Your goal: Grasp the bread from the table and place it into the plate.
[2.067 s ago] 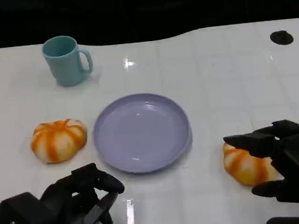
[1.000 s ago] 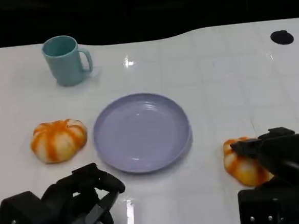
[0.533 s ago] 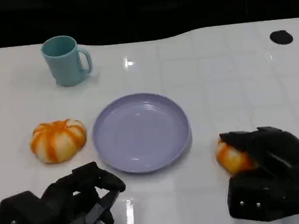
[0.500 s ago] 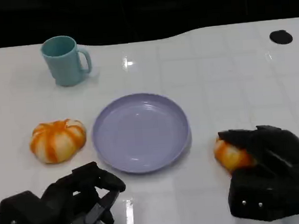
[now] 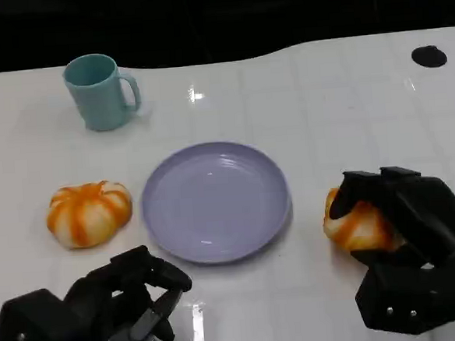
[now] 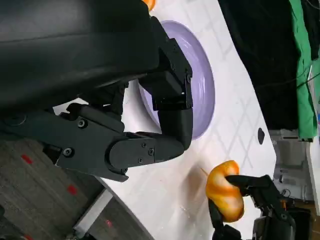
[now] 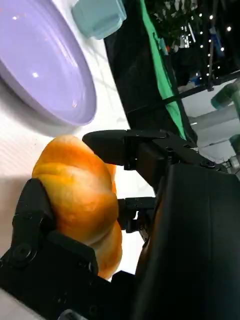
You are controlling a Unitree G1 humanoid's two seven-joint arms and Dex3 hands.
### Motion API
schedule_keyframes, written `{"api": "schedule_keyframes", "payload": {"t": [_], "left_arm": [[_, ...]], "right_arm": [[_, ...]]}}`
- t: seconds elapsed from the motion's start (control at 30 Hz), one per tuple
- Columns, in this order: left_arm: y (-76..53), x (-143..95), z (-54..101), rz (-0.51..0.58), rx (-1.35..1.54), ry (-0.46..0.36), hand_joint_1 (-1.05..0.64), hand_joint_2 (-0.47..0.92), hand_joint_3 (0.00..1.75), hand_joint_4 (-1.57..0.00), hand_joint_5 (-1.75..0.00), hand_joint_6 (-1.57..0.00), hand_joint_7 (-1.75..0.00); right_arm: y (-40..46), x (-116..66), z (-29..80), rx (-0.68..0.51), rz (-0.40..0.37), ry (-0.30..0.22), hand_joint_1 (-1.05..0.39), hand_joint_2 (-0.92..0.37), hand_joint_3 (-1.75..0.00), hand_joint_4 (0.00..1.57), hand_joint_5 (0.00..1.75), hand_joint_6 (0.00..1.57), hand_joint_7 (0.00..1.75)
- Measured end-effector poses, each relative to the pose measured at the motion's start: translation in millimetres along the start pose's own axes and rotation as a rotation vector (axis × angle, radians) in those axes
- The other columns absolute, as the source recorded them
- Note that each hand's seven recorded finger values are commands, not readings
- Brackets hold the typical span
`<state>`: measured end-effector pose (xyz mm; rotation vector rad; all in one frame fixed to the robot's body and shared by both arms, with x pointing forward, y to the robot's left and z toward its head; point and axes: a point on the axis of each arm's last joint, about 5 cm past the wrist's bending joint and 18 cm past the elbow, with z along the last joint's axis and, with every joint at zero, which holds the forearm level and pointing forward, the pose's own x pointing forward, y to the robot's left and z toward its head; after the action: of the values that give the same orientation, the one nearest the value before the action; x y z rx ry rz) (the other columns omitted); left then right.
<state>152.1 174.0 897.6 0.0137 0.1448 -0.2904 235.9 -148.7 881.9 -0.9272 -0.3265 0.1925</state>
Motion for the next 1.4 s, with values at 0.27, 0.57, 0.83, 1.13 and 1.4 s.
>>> {"api": "schedule_keyframes", "payload": {"t": [0.27,0.57,0.83,1.13,1.4], "left_arm": [[-2.1,1,-0.6,0.008,-0.012,0.009,-0.41,0.92,0.45,-0.62,-1.75,-0.62,-1.29],[-2.5,2,-0.2,0.007,-0.009,0.01,-0.42,0.92,0.48,-0.62,-1.75,-0.61,-1.32],[-2.2,2,-0.1,0.009,0.012,0.015,-0.4,0.92,0.47,-0.64,-1.75,-0.61,-1.33],[-1.8,3,-4.5,0.01,0.01,0.019,-0.41,0.92,0.47,-0.62,-1.75,-0.6,-1.32],[-5.8,2,-4.9,0.0,0.001,0.016,-0.43,0.92,0.46,-0.61,-1.75,-0.61,-1.31]], "right_arm": [[-4.7,13.7,12.2,0.101,-0.036,-0.085,-0.03,-0.3,-1.36,0.97,1.75,0.72,1.74],[-4.1,45.1,39.2,0.168,-0.02,-0.191,-0.09,-0.3,-1.34,0.96,1.75,0.72,1.75],[8.1,62.1,62.0,0.195,0.028,-0.229,-0.06,-0.28,-1.4,0.95,1.75,0.71,1.75],[23.0,79.3,73.4,0.192,0.063,-0.239,-0.11,-0.28,-1.4,0.96,1.75,0.71,1.75],[38.7,84.5,77.4,0.194,0.103,-0.231,-0.09,-0.29,-1.32,0.88,1.75,0.83,1.21]]}}
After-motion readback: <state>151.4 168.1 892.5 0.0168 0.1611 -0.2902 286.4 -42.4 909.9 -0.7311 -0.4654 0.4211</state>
